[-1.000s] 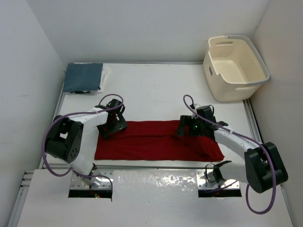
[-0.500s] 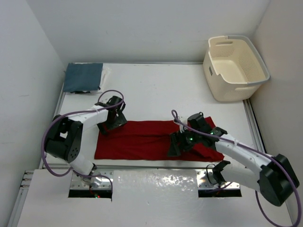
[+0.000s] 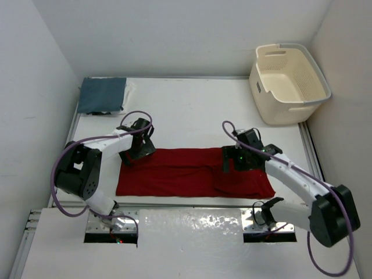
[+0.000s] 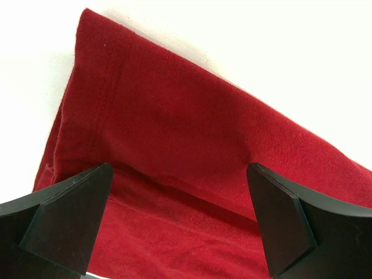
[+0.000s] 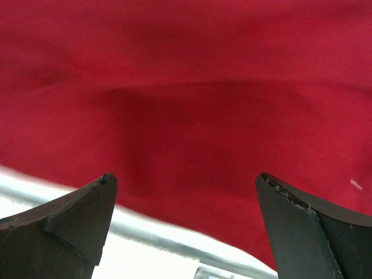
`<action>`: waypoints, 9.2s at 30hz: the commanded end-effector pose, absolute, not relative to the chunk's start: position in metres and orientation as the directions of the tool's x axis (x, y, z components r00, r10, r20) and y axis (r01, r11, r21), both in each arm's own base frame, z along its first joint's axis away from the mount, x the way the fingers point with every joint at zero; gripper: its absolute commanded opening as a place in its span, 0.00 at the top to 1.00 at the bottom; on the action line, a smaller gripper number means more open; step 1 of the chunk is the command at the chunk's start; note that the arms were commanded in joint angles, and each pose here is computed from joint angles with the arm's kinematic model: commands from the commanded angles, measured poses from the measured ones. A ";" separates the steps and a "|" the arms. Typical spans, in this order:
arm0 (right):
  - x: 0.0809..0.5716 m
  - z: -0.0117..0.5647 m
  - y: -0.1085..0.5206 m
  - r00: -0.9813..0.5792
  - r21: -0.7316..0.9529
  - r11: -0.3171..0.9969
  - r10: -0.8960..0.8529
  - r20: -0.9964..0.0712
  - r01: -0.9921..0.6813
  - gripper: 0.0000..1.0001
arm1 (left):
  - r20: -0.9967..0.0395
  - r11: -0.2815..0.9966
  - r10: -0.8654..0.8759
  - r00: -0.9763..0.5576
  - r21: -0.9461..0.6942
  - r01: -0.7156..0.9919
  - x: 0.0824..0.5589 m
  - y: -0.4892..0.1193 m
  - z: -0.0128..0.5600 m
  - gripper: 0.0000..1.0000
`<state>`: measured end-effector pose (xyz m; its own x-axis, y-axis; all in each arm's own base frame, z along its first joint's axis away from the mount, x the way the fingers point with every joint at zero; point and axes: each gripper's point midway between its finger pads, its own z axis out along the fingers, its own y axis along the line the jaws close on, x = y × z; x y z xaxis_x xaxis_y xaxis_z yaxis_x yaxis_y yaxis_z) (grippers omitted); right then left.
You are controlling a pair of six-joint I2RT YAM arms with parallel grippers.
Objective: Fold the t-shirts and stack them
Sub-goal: Fold the other side of the tshirt into a rectangle, then rotate the tshirt 90 degrees, then grab the bottom of the folded rectangular tshirt with both arms, then fold the folded rectangular tshirt in 1/3 of the way, then grab one side of the 2/3 rectangular tshirt with both arms
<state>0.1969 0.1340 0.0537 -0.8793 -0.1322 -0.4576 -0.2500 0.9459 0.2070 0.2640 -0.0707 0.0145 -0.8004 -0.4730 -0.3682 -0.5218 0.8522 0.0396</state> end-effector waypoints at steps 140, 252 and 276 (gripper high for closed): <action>0.216 0.001 0.132 -0.893 0.401 0.915 0.136 -0.429 -0.053 0.16 | -0.168 0.905 -0.167 -0.972 -0.416 -0.084 0.177 -0.287 0.001 0.99; 0.384 0.037 0.123 -0.827 0.369 0.928 0.245 -0.506 0.049 0.04 | -0.362 0.856 -0.205 -0.909 -0.516 0.012 0.350 -0.260 0.054 0.00; 0.361 -0.020 0.115 -0.830 0.443 0.872 0.397 -0.392 0.207 1.00 | -0.321 0.877 -0.183 -0.929 -0.481 -0.006 0.348 -0.266 0.015 0.65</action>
